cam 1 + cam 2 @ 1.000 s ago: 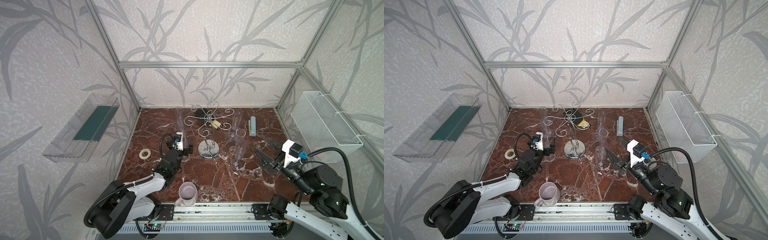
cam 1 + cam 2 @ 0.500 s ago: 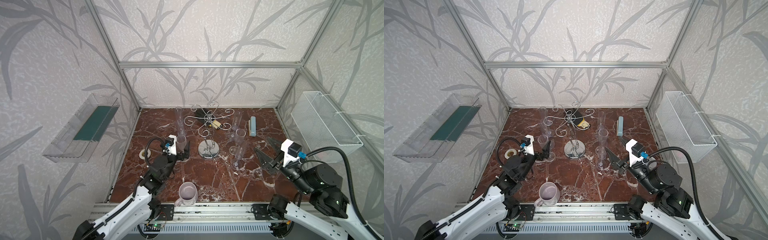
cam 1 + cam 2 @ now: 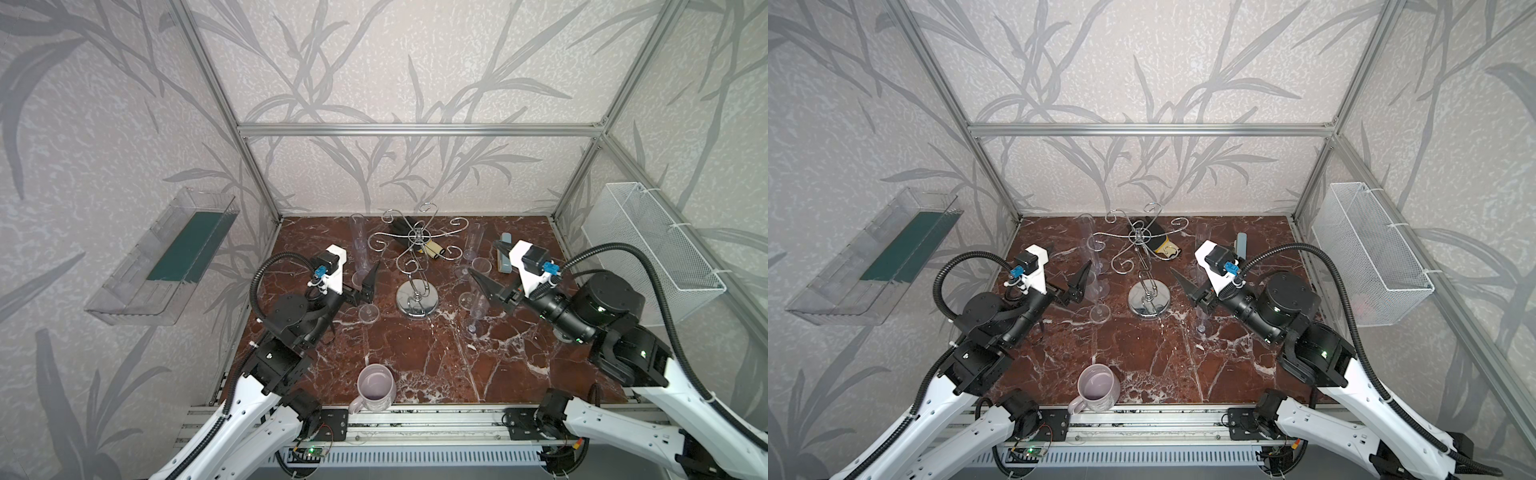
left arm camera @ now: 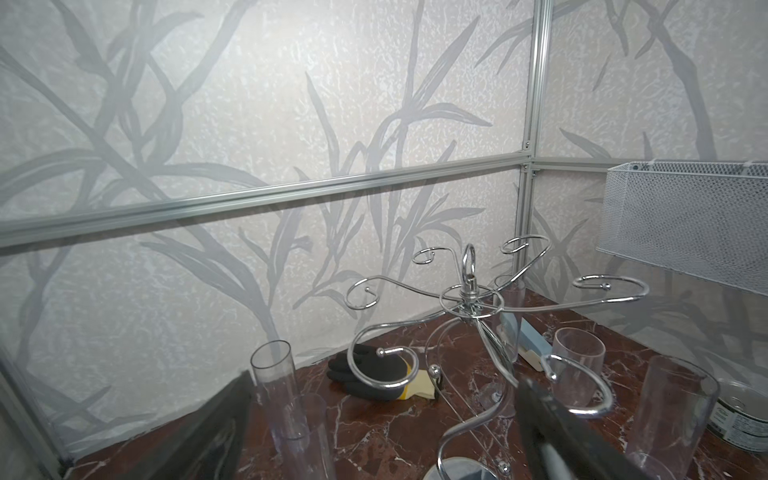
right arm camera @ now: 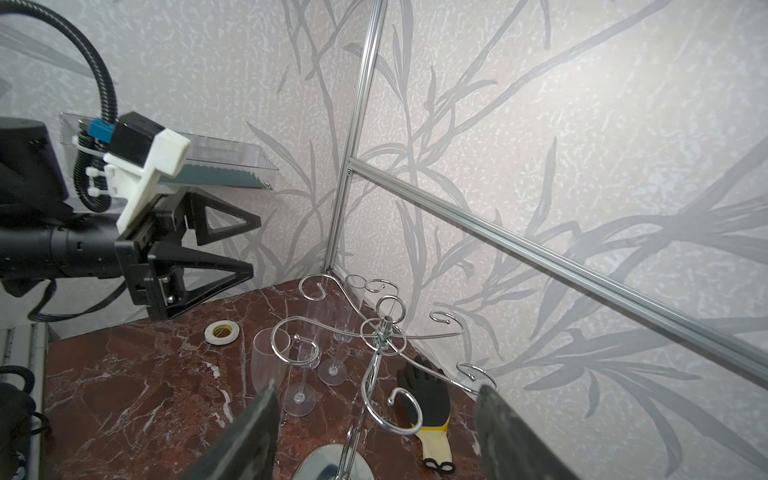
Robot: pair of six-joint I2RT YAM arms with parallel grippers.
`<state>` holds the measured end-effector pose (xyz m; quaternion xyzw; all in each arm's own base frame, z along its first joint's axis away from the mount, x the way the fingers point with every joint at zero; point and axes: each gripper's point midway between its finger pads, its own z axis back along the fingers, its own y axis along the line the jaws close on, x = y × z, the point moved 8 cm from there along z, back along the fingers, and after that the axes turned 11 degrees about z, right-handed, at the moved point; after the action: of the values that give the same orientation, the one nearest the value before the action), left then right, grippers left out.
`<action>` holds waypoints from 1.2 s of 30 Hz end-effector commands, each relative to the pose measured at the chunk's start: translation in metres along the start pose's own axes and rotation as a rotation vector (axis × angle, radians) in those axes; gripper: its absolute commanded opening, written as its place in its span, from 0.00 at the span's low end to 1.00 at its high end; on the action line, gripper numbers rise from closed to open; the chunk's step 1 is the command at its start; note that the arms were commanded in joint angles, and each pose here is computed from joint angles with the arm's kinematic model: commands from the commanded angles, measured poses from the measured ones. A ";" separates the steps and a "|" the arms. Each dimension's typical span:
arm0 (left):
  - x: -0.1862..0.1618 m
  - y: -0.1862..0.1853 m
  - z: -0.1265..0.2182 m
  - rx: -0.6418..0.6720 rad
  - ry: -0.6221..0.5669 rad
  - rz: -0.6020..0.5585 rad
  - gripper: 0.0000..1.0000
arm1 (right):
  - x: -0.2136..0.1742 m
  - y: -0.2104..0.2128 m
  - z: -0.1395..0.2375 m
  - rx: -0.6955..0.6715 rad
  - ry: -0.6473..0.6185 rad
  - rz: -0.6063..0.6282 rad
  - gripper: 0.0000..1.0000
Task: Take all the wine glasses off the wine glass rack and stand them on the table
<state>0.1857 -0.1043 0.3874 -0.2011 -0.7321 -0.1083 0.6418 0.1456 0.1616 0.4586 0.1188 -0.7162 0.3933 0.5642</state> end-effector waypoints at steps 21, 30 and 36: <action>-0.061 0.142 0.023 0.692 0.036 0.076 0.99 | -0.208 -0.108 0.061 -0.718 0.394 -0.375 0.75; -0.163 0.166 0.027 0.796 0.161 0.075 0.99 | -0.314 -0.058 0.056 -0.622 0.469 -0.484 0.74; -0.196 0.174 0.011 0.748 0.223 0.083 0.99 | -0.350 -0.052 0.033 -0.543 0.508 -0.451 0.74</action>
<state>0.2593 0.0260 0.1644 0.0493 -0.5962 0.1672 0.7837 0.2561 0.0014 0.1526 0.0168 -0.5349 0.0456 0.8435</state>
